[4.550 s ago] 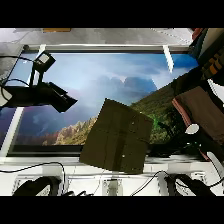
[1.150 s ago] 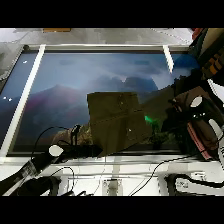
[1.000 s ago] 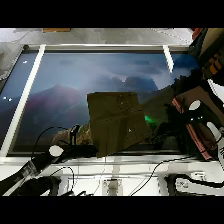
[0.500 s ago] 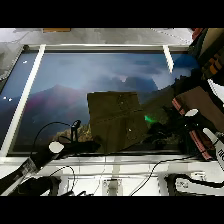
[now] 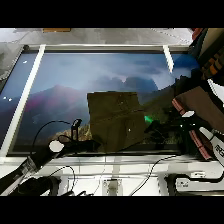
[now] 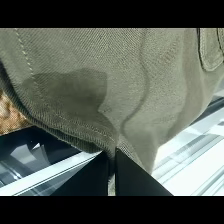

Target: Fold the clothes and pants, and hang the long-sleeved shirts on hangers.

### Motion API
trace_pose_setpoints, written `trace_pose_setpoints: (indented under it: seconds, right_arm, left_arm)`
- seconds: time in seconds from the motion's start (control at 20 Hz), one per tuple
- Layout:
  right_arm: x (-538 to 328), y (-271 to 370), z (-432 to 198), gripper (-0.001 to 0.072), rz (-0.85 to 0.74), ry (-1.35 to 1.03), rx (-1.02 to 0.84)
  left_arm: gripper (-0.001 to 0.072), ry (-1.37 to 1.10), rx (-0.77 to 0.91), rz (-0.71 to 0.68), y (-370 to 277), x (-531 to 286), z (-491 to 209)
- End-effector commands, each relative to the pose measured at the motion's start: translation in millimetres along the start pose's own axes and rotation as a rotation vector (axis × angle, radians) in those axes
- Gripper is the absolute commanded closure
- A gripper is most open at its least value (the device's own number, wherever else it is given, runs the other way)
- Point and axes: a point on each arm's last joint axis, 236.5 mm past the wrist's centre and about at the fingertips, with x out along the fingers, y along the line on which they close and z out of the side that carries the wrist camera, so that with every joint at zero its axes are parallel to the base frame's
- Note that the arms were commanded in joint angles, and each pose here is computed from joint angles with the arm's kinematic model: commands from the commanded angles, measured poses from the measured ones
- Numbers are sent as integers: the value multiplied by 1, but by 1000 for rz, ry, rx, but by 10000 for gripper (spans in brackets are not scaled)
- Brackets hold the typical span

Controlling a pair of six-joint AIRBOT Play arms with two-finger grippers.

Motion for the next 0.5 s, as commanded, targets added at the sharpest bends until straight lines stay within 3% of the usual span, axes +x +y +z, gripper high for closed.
trace_pose_setpoints:
  seconds: [0.0,0.05,0.2,0.45]
  right_arm:
    - [15,21,2,329,81,10,-139]
    - [14,29,5,343,107,-5,-165]
    - [5,45,10,669,146,-4,-218]
    - [-45,118,10,666,261,-160,-451]
  left_arm:
    - [679,-2,4,0,-1,0,1]
    - [679,-3,6,-2,-1,-1,1]
    - [679,-32,97,-1,-11,-9,14]
    - [680,-220,414,6,-58,-59,73]
